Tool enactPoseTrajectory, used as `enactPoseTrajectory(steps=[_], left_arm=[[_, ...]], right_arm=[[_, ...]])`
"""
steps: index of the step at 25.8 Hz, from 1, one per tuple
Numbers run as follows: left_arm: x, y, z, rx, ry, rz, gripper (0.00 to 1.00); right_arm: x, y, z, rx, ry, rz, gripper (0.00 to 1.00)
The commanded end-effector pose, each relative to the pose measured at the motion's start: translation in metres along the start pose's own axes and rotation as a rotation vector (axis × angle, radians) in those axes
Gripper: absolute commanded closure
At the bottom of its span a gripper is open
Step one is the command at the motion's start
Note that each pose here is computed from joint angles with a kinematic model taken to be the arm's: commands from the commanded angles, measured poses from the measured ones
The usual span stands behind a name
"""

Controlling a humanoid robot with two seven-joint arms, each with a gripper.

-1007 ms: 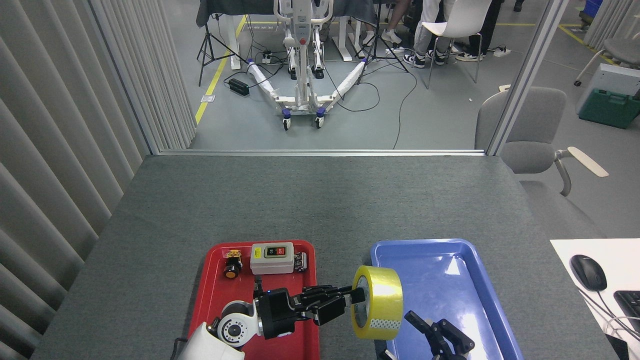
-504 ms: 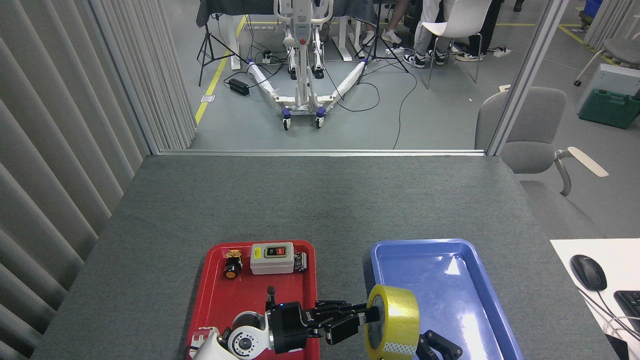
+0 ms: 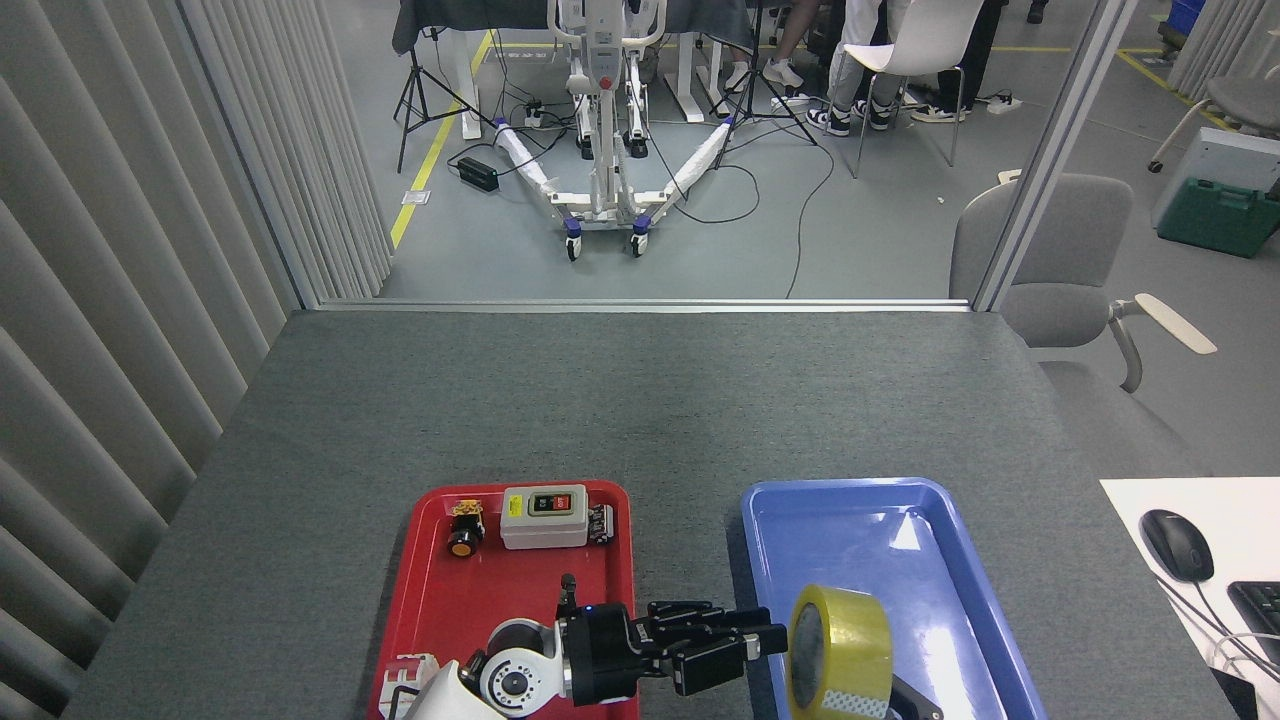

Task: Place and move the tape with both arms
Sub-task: 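Release the tape from the left gripper and withdraw the left arm, then lower the tape into the blue tray with the right gripper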

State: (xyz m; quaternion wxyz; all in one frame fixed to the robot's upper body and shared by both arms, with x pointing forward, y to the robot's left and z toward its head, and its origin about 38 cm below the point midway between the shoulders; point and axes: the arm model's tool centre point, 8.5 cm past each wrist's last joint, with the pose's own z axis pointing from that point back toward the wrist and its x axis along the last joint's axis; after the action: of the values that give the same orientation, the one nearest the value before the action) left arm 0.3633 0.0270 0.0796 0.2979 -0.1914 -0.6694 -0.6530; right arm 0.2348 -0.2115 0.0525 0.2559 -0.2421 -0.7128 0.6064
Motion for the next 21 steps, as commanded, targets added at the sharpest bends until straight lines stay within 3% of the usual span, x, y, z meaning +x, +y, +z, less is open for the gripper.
enactPoseTrajectory(steps=[1,4,6,9,12,14,16,18,19,21], left_arm=[[-0.001,0.006,0.005,-0.007,0.003,-0.031,0.00],[-0.010,0.025,0.026,0.086,0.037,-0.027,0.00],[-0.018,0.037,0.046,0.152,0.072,-0.021,0.00],[-0.030,0.061,0.099,0.275,0.173,-0.072,0.00],[-0.035,0.081,0.158,0.462,0.291,-0.164,0.00],[-0.036,0.069,0.188,0.461,0.407,-0.263,0.00],[-0.021,0.069,0.211,0.388,0.539,-0.465,0.01],[-0.016,0.061,0.243,0.358,0.806,-0.614,0.01],[-0.013,0.055,0.252,0.384,0.933,-0.649,0.01],[-0.012,0.036,0.262,0.429,1.121,-0.619,0.01]], right_arm=[[-0.011,-0.003,0.010,-0.016,0.037,0.012,1.00],[-0.018,-0.003,0.015,0.009,0.069,0.020,1.00],[-0.023,0.006,0.019,0.093,0.084,0.015,1.00],[-0.049,0.014,0.018,0.256,0.241,0.055,1.00],[-0.081,0.005,0.009,0.364,0.367,0.099,1.00],[-0.089,0.004,0.008,0.398,0.419,0.098,1.00],[-0.105,-0.003,0.010,0.412,0.499,0.107,1.00],[-0.113,-0.009,0.002,0.419,0.551,0.076,1.00],[-0.116,-0.010,0.000,0.448,0.561,0.056,1.00],[-0.125,-0.012,-0.006,0.555,0.576,0.027,1.00]])
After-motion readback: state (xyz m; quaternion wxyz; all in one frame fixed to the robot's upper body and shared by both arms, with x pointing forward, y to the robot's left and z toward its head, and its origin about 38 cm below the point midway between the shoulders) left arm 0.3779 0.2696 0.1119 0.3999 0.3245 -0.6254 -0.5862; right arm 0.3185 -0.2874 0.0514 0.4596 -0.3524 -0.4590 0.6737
